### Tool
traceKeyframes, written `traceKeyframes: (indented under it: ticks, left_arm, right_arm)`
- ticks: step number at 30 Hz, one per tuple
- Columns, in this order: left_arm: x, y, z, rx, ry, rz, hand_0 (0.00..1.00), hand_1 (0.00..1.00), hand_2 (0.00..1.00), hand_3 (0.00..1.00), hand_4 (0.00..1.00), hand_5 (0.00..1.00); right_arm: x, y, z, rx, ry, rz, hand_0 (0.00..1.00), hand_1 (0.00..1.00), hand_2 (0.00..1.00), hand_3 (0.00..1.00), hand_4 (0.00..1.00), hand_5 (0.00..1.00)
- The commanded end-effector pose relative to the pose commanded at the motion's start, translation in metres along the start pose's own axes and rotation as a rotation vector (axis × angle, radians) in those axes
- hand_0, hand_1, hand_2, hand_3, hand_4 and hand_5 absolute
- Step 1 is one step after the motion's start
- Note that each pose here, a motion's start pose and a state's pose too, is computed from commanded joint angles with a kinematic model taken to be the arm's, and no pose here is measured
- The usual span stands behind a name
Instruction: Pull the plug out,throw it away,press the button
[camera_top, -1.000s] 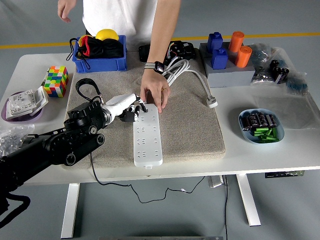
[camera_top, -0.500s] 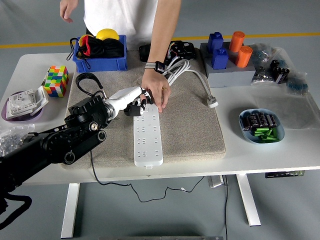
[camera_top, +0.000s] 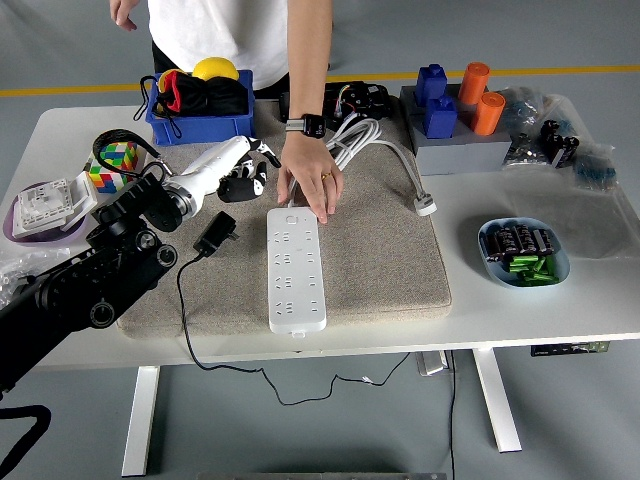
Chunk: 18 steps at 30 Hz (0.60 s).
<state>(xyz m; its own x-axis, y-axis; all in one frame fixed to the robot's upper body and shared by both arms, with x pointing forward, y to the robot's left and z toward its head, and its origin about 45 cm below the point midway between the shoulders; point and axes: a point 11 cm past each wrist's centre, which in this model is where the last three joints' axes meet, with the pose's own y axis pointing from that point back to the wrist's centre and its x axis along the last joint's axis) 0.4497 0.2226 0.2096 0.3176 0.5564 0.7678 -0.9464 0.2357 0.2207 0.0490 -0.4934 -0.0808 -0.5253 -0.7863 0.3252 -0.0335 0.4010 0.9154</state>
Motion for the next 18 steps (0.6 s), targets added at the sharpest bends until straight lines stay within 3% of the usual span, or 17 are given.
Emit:
traceKeyframes:
  ticks: [3, 4, 9, 10, 18]
  left_arm:
    - [0.013, 0.009, -0.014, 0.012, 0.038, 0.054, 0.23, 0.209, 0.281, 0.655, 0.518, 0.002]
    - [0.018, 0.012, -0.019, 0.018, 0.057, 0.077, 0.658, 0.661, 0.598, 0.672, 0.767, 0.002]
    - [0.036, 0.027, -0.044, 0.05, 0.119, 0.165, 0.658, 0.661, 0.598, 0.672, 0.767, 0.002]
    - [0.039, 0.029, -0.048, 0.056, 0.127, 0.179, 0.776, 0.764, 0.679, 0.704, 0.779, 0.028]
    - [0.065, 0.057, -0.085, 0.102, 0.184, 0.311, 0.782, 0.765, 0.693, 0.72, 0.784, 0.051]
  right_arm:
    - [0.0, 0.0, -0.001, 0.003, -0.001, 0.0, 0.753, 0.663, 0.651, 0.619, 0.66, 0.505]
    - [0.0, 0.0, -0.001, 0.003, -0.002, 0.0, 0.753, 0.663, 0.651, 0.618, 0.66, 0.505]
    - [-0.001, 0.0, -0.001, 0.002, 0.001, -0.002, 0.753, 0.663, 0.651, 0.618, 0.66, 0.505]
    - [0.0, 0.0, -0.002, 0.002, 0.001, -0.002, 0.753, 0.663, 0.651, 0.619, 0.66, 0.505]
    - [-0.002, 0.001, -0.007, 0.011, 0.004, -0.007, 0.753, 0.663, 0.65, 0.618, 0.66, 0.505]
